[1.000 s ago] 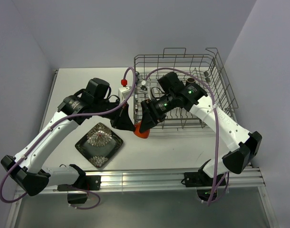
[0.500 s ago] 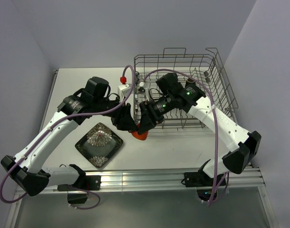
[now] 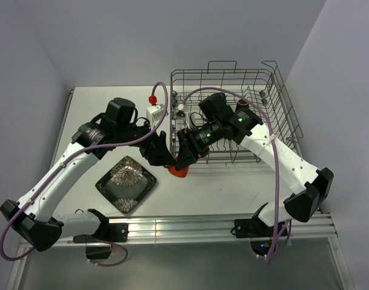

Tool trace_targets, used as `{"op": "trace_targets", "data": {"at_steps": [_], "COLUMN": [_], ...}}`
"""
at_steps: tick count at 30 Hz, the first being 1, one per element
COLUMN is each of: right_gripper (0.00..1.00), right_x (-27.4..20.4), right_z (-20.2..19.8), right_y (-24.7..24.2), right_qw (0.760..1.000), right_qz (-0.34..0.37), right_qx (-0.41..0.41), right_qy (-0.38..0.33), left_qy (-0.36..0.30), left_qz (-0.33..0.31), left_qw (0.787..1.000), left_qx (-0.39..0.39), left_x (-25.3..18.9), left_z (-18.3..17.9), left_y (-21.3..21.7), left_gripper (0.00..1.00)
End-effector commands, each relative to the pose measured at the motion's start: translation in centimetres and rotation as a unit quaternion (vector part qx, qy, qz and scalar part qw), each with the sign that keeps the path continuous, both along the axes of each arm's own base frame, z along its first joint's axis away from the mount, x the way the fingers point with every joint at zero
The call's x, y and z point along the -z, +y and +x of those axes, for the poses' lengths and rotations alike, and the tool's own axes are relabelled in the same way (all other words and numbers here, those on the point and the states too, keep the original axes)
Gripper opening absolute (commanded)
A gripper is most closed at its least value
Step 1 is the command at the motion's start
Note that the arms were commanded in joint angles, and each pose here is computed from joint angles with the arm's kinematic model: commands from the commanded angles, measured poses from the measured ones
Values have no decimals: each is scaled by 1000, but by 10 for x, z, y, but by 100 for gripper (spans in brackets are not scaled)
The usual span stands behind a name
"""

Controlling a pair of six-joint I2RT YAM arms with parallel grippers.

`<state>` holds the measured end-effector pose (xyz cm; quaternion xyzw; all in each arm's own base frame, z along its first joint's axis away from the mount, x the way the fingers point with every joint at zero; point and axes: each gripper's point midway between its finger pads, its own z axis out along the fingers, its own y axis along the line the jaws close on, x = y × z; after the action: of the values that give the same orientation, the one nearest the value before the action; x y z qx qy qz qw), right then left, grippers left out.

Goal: Load the mixed dishes into the dish rack

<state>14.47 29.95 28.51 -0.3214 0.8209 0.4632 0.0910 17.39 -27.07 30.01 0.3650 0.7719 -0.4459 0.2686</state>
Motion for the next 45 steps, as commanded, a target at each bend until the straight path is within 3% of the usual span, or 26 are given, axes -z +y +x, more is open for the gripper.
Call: {"op": "trace_targets", "data": {"at_steps": [1, 8, 11, 15, 19, 23, 25, 29, 31, 36, 45], "right_gripper": [0, 0, 0, 0, 0, 0, 0, 0, 0, 0, 0], "right_x": [-8, 9, 13, 19, 19, 20, 17, 33, 32, 57, 86], "right_z": [9, 19, 32, 71, 131, 178, 191, 227, 237, 256, 258], "right_y": [-4, -21, -29, -48, -84, -116, -126, -166, -175, -187, -190], "right_qw": [999, 997, 994, 977, 932, 889, 878, 823, 809, 789, 789], "right_qz": [8, -32, -51, -95, -151, -188, -197, -280, -293, -340, -361], "right_qx": [22, 56, 88, 174, 310, 401, 420, 476, 489, 491, 479], "right_qy": [-37, -40, -50, -79, -108, -114, -118, -135, -144, -141, -134], "left_qy": [-33, -63, -83, -97, -92, -76, -69, -60, -57, -49, -46], "left_qz": [-21, -12, 7, 49, 61, 64, 61, 53, 50, 48, 57], "left_qw": [999, 994, 984, 948, 922, 923, 925, 930, 929, 931, 930], "left_qx": [-15, -92, -160, -300, -372, -373, -368, -360, -361, -358, -360], "left_x": [-15, -26, -34, -41, -49, -45, -43, -42, -43, -39, -30], "left_z": [5, 26, 45, 78, 92, 94, 93, 90, 90, 90, 86], "left_y": [4, 22, 35, 67, 83, 80, 77, 72, 72, 69, 72], "left_gripper": [99, 99, 99, 99, 99, 99, 99, 99, 99, 99, 99]}}
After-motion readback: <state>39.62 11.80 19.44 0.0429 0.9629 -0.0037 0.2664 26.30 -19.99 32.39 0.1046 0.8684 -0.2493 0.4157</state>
